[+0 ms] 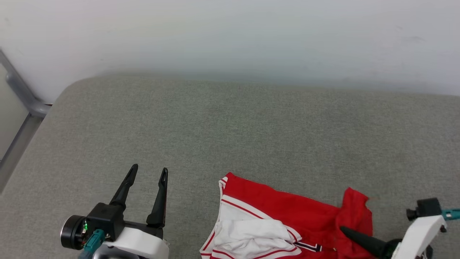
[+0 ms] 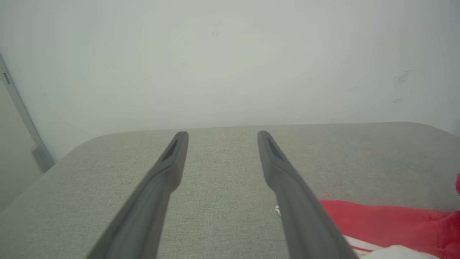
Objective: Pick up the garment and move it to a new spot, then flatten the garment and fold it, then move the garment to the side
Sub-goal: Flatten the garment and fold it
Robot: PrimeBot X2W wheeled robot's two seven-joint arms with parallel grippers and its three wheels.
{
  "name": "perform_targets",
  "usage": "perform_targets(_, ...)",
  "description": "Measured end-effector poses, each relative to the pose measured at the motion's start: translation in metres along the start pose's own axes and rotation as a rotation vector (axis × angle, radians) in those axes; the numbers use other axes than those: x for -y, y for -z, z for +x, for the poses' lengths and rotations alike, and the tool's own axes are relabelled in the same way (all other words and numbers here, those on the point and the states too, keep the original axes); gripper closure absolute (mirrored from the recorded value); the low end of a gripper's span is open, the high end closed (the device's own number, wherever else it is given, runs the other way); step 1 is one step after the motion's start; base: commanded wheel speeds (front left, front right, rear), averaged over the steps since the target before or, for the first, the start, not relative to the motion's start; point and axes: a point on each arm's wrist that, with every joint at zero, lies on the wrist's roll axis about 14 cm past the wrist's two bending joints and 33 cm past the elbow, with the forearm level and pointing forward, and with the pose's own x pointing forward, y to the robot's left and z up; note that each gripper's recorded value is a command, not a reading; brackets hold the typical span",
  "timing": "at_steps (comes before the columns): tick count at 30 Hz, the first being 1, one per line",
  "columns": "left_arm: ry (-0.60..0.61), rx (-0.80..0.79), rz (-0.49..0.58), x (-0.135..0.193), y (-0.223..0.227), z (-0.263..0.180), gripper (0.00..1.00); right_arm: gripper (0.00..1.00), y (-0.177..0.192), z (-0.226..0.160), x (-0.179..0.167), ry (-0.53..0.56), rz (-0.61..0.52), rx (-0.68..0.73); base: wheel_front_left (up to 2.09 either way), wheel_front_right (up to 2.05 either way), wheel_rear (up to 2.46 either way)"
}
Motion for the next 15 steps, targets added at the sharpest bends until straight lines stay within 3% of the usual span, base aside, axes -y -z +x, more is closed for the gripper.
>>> perform_targets(8,-0.026,-0.008,-0.001,-0.008,0.002,-0.003,0.00,1.00,0.026,0.058,-0.060,-0.209,0.011,-0.106,0.00,0.00,0.00)
perform_targets(15,-0.052,-0.019,-0.001,-0.016,0.007,-0.001,0.00,1.00,0.058,0.098,-0.101,-0.319,0.003,-0.222,0.00,0.00,0.00)
